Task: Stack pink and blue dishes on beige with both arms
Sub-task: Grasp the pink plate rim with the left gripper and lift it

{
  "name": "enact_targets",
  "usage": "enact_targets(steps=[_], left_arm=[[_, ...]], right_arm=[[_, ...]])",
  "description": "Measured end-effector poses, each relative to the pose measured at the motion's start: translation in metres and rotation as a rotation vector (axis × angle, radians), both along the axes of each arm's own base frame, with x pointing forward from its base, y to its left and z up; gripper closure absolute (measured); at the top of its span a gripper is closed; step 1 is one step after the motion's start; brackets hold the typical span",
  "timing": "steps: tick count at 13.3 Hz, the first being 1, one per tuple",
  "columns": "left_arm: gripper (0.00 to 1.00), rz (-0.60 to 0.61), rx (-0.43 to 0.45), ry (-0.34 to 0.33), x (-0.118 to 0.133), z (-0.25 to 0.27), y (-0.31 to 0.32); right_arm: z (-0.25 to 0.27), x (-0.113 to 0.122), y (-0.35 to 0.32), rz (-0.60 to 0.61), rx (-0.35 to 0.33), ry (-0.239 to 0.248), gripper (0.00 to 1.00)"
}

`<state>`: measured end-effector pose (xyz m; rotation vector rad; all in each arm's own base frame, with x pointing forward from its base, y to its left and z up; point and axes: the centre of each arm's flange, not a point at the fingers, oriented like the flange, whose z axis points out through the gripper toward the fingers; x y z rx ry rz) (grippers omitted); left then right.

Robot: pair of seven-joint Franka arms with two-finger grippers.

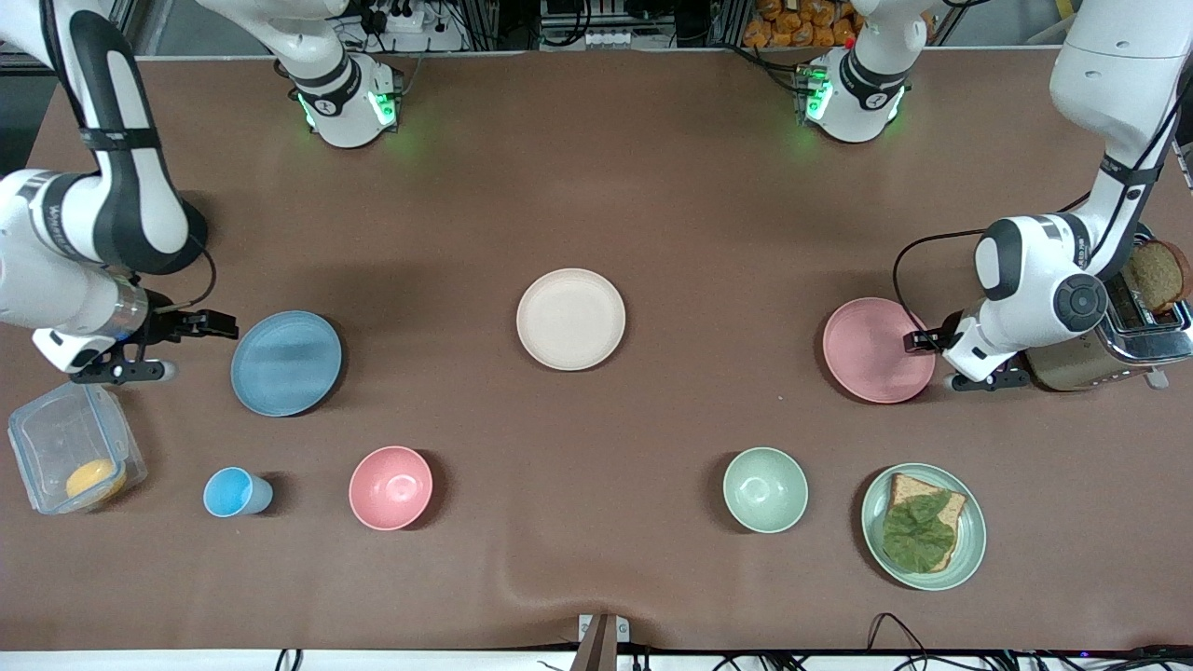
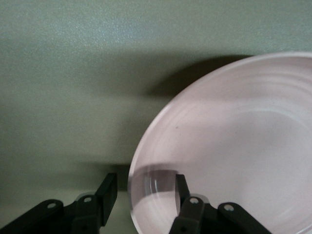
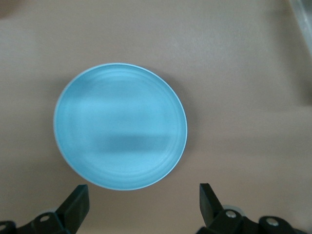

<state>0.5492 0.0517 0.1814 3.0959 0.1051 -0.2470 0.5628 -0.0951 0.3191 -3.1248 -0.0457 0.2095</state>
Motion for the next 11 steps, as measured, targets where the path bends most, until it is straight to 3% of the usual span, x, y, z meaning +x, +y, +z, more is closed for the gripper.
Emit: enact_targets(steps=[4, 7, 11], left_arm=[[0.85, -0.003, 0.001, -0.007, 0.002, 0.004, 0.000], [0.86, -0.007, 0.001, -0.010, 0.003, 0.006, -0.002], [0.86, -0.046, -0.009, 0.004, 0.010, 0.025, -0.017]], right_arm=[[-0.056, -0.003, -0.034, -0.057, -0.014, -0.032, 0.00], [-0.103, -0.005, -0.039, -0.063, -0.014, -0.004, 0.00], [-0.118, -0.006, -0.040, -0.117, 0.022, 0.010, 0.00]])
